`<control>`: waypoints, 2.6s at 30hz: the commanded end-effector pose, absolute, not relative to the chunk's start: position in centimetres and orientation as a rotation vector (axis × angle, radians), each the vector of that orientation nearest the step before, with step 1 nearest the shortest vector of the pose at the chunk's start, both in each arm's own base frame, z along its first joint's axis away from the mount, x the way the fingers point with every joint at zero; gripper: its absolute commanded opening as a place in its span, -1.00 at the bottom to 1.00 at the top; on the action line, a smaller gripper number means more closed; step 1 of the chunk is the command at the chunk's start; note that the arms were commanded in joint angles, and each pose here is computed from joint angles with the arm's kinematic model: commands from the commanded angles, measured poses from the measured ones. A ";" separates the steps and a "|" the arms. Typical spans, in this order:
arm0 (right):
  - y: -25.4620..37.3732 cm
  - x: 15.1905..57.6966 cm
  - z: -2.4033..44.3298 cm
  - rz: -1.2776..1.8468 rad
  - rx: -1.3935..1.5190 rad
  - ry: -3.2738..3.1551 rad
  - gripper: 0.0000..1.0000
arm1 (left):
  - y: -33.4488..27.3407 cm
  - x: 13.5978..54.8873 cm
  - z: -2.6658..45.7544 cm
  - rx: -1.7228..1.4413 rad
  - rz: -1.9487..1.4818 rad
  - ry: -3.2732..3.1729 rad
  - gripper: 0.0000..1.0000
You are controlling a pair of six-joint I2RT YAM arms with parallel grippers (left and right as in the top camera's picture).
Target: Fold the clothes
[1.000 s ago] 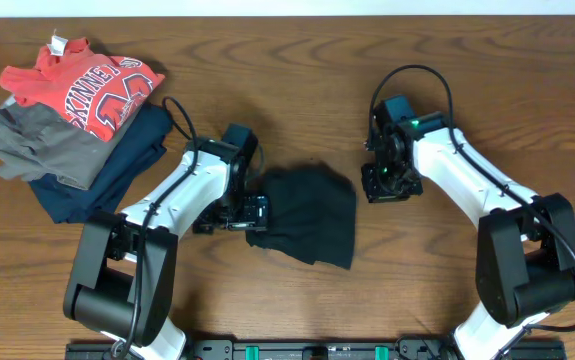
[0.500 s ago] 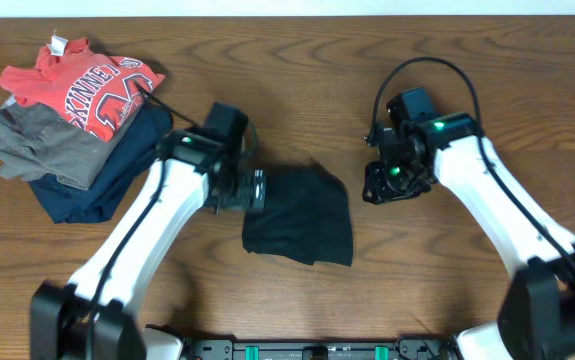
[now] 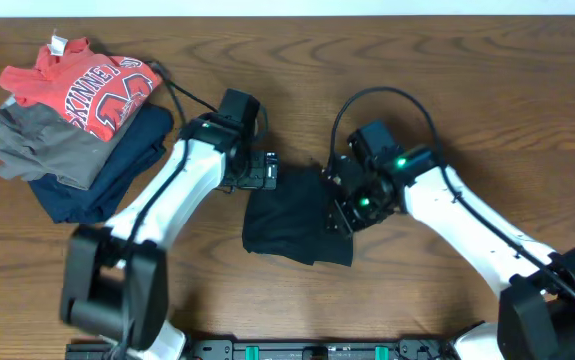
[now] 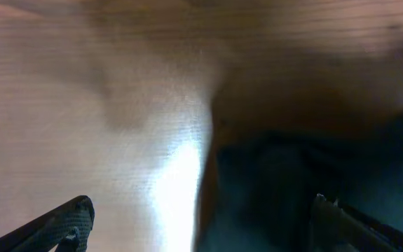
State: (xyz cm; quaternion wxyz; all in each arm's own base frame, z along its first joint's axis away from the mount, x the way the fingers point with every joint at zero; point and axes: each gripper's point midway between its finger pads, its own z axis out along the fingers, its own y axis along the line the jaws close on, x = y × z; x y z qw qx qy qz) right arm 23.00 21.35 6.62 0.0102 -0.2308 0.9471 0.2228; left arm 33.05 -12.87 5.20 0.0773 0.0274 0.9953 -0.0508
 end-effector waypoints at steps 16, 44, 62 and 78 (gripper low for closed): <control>13.9 25.7 -0.4 0.078 -0.455 2.911 0.17 | -11.9 22.7 0.6 0.023 -0.142 3.542 0.98; 21.2 20.5 9.2 0.912 -0.658 2.932 -0.25 | -12.9 25.5 7.6 -0.094 -0.379 3.235 0.96; 22.6 18.1 3.7 0.820 -0.577 3.016 -0.85 | -14.7 25.6 3.1 0.015 -0.421 3.142 0.96; 23.5 18.6 3.9 0.844 -0.450 3.024 -0.97 | -14.6 25.0 2.2 0.002 -0.427 3.157 0.96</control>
